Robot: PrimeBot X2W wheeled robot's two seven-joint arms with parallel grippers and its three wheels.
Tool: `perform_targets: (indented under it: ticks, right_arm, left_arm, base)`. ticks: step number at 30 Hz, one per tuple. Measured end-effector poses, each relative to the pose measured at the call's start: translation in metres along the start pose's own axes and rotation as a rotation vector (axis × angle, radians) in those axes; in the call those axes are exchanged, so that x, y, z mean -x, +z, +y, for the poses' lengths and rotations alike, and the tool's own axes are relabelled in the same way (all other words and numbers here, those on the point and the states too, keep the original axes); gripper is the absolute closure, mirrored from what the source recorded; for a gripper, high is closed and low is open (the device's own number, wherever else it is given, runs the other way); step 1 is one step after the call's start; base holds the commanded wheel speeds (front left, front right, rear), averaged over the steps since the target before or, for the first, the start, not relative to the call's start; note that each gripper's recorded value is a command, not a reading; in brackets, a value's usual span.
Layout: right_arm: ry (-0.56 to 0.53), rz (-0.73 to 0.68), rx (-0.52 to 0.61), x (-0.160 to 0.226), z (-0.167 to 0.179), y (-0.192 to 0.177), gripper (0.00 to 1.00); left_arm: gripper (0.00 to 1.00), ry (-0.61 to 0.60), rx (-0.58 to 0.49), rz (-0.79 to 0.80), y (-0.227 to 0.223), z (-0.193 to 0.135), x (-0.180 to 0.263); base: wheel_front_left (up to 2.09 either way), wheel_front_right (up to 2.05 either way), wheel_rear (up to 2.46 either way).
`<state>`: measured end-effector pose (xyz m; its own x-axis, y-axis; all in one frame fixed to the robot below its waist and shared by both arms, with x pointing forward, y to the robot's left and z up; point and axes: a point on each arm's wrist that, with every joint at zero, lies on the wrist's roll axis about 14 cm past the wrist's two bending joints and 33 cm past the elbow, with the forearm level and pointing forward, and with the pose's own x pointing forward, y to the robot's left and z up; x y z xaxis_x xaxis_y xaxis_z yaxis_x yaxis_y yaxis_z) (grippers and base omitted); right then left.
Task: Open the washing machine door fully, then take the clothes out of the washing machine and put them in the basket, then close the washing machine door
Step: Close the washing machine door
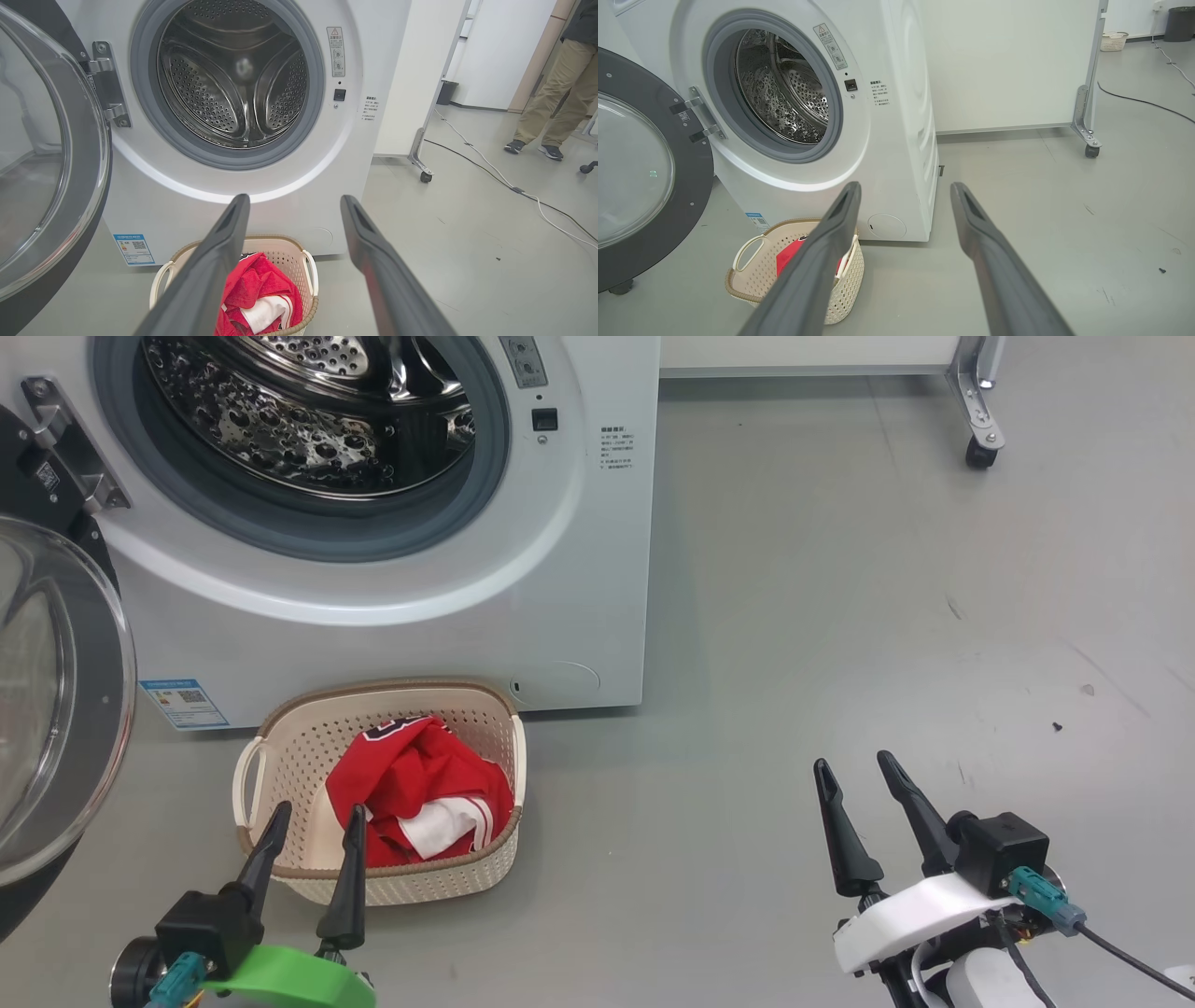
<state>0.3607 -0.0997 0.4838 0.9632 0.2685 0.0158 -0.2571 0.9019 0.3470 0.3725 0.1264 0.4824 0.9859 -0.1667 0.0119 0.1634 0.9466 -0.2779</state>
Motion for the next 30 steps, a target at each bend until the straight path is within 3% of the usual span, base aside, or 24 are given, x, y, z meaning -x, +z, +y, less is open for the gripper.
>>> perform_targets:
  ticks: [30]
  right_arm:
    - [0.000, 0.010, -0.002, -0.0017, -0.0006, -0.0034, 0.00]
  left_arm:
    - [0.00, 0.004, 0.001, -0.005, 0.0012, 0.0015, -0.0006]
  base:
    - [-0.23, 0.23, 0.00]
